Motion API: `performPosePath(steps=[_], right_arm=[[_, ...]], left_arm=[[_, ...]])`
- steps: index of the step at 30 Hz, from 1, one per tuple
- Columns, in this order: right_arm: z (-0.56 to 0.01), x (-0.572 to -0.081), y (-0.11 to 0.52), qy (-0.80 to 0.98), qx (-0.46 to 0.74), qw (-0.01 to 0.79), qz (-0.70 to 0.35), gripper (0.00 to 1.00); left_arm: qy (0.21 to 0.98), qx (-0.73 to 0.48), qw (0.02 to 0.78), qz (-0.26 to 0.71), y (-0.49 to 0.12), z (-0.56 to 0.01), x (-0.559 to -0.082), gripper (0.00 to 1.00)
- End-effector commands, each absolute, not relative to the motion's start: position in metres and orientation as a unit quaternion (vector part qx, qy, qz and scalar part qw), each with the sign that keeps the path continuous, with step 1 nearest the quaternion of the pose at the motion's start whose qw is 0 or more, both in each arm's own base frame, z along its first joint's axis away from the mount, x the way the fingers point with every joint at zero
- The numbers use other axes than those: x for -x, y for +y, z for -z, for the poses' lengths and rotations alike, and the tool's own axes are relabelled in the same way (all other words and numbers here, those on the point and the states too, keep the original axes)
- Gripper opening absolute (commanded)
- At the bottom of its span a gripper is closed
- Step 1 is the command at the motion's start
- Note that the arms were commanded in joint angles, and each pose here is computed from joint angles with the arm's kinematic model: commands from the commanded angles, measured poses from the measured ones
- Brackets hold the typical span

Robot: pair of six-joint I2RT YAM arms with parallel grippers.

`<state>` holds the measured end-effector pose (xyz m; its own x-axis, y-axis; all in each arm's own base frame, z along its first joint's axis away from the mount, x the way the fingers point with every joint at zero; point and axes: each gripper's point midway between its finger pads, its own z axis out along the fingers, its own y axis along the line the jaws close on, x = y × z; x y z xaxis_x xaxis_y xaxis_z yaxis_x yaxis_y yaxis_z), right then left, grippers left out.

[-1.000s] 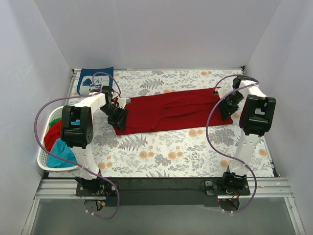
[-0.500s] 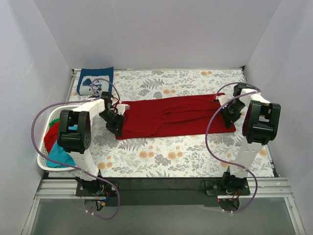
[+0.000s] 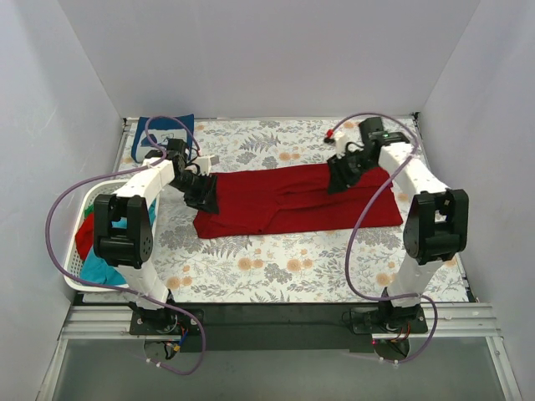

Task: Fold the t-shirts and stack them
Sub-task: Fold the tshirt

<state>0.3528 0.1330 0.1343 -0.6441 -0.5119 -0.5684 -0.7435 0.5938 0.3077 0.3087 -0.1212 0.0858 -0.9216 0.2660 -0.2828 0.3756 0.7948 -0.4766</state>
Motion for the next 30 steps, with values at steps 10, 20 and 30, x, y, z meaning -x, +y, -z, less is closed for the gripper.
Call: performPosePath(steps=[10,20,30], right_arm=[[-0.116,-0.263,0.319,0.809,0.416,0.183,-0.373,0.54],[-0.081,-0.254,0.358,0.837,0.378,0.144,-0.369,0.70],[-0.058,-0.258,0.366,0.860,0.341,0.108,-0.364,0.64]], left_arm=[[0.944,-0.092,0.127,0.289,-0.127,-0.100,-0.301,0.41],[0.945,-0.091,0.151,0.276,-0.123,-0.110,-0.308,0.43],[0.945,-0.098,0.167,0.263,-0.119,-0.120,-0.310,0.43]])
